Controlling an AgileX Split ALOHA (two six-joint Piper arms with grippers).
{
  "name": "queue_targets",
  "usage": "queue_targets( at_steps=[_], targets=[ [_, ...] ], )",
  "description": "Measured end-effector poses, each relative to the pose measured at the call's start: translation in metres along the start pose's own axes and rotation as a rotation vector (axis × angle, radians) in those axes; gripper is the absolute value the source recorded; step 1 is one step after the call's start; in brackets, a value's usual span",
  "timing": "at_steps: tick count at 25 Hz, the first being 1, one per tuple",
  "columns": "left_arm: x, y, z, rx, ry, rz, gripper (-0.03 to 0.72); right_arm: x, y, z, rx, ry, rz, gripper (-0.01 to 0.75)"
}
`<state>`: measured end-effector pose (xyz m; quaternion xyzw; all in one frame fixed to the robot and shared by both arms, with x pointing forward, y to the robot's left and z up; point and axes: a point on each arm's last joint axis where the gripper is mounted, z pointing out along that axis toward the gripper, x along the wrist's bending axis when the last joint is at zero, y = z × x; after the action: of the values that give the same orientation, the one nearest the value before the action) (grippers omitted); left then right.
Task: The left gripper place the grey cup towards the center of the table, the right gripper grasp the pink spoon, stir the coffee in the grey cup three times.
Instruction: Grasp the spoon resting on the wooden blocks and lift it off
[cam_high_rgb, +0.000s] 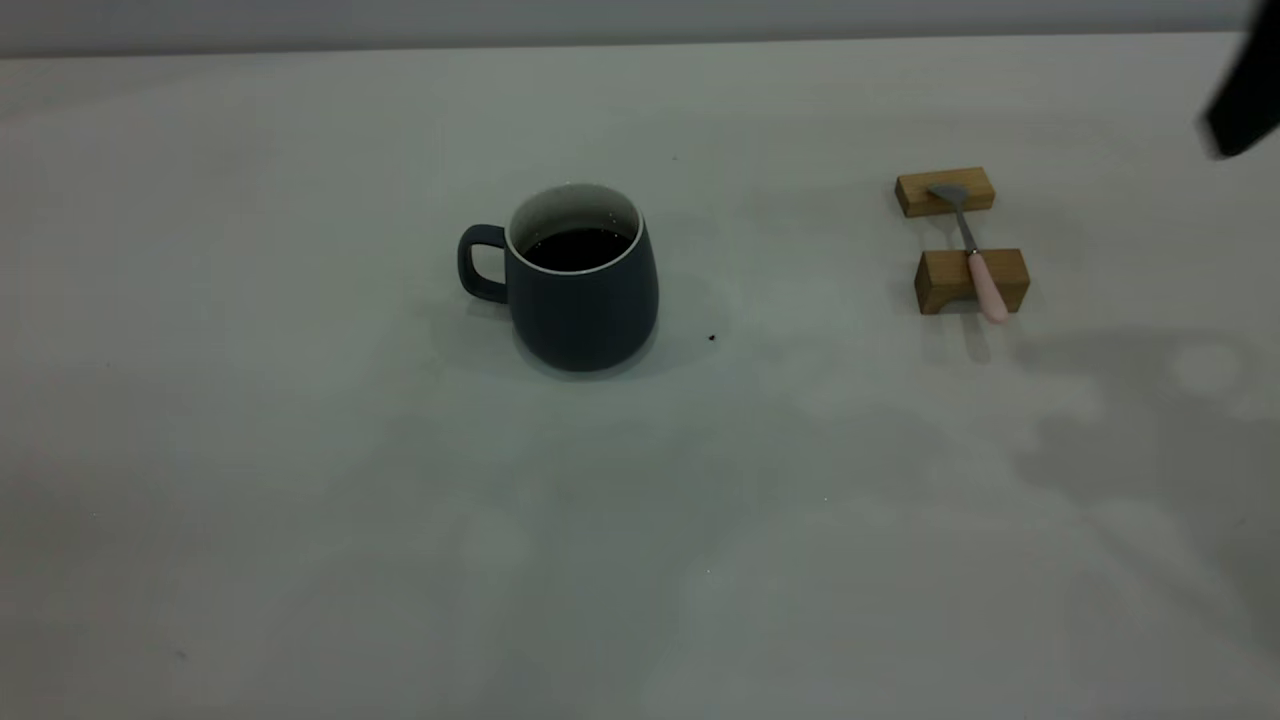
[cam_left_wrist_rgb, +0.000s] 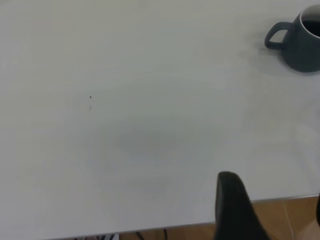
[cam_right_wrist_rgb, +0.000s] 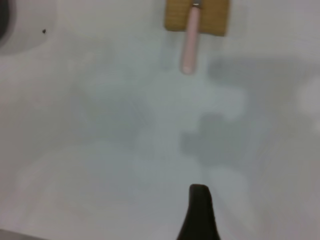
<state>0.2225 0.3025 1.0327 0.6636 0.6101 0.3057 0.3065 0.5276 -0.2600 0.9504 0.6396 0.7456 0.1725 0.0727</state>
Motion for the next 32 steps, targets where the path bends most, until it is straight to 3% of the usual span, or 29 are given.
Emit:
queue_targets(
  at_steps=[11,32],
  targets=[
    [0.000,0.000,0.000,0.000,0.000,0.000,0.461,0.016,0.026,0.101,0.168,0.022,-0.067,0.662],
    [0.000,0.000,0.000,0.000,0.000,0.000,0.461,0.010,0.054,0.194,0.242,0.006,-0.140,0.628]
  ],
)
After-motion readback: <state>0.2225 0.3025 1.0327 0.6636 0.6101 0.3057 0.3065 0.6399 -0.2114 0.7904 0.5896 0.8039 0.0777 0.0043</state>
